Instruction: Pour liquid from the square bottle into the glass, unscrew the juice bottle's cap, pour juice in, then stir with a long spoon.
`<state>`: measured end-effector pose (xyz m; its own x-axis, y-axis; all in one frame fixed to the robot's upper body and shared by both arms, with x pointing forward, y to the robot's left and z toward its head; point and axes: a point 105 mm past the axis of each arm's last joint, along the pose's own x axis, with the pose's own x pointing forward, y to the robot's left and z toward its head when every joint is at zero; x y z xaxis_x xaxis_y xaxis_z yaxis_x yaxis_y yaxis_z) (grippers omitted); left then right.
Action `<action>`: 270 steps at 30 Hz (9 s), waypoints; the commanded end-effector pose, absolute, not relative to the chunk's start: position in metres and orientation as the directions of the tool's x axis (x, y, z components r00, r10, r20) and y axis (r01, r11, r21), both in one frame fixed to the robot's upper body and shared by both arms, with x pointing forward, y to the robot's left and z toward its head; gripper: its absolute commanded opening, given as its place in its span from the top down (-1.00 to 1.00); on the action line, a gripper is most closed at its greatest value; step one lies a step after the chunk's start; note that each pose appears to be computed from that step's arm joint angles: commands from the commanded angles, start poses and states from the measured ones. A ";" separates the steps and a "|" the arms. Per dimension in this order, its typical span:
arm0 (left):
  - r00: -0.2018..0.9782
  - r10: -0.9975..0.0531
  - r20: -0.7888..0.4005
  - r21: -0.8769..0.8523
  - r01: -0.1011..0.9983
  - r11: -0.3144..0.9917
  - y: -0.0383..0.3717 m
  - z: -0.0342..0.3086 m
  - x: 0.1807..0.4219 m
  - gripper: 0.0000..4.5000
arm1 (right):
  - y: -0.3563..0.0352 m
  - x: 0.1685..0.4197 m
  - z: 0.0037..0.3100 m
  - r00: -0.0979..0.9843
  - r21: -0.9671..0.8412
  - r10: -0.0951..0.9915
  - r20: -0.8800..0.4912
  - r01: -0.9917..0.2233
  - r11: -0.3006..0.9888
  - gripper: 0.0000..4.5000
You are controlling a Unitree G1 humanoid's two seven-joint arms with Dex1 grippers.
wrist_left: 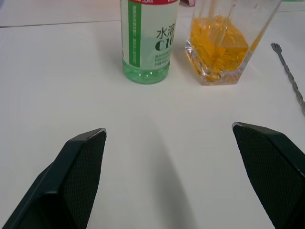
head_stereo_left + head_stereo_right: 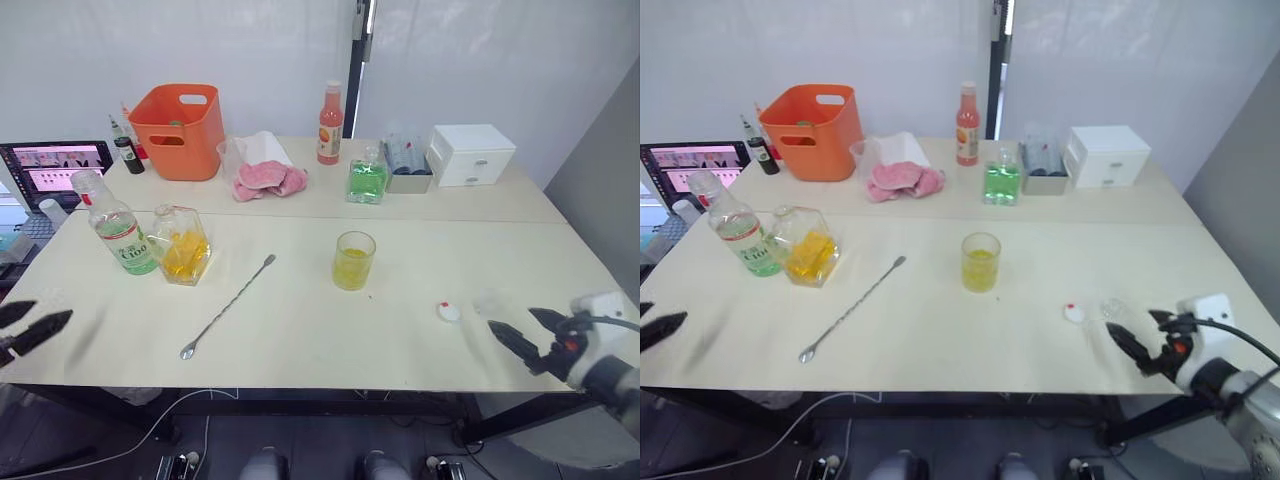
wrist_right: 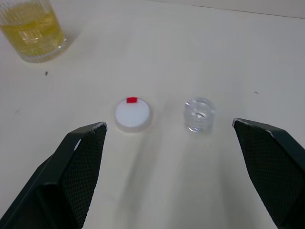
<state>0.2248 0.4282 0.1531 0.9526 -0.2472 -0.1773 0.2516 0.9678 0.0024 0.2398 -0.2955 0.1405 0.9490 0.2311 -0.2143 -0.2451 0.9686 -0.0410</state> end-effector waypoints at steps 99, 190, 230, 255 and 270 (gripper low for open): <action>0.329 -0.749 -0.575 0.222 0.944 0.243 0.204 0.129 0.305 -0.01 | -0.130 0.261 0.210 0.493 -0.050 0.865 -0.094 -0.870 0.490 -1.00; 0.175 -0.982 -0.072 -0.198 0.962 0.186 0.128 0.202 0.270 1.00 | -0.064 0.267 0.234 0.592 0.603 0.702 0.395 -0.744 0.288 0.99; 0.403 -0.915 -0.028 0.097 0.912 0.399 0.141 0.201 0.294 -0.98 | -0.103 0.337 0.321 0.658 -0.011 0.701 0.275 -0.727 0.687 1.00; 0.411 -0.911 -0.040 0.100 0.909 0.405 0.143 0.195 0.294 -0.98 | -0.100 0.358 0.298 0.673 -0.172 0.730 0.122 -0.710 0.683 1.00; 0.409 -0.911 -0.045 0.102 0.909 0.403 0.146 0.194 0.294 -0.98 | -0.098 0.352 0.310 0.683 -0.225 0.718 0.132 -0.685 0.693 1.00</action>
<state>0.2957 0.1437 0.1859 0.4100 -0.9100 -0.0611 0.9115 0.4064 0.0628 0.3601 -0.0971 0.2871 0.6915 0.7188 0.0719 -0.7019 0.6920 -0.1688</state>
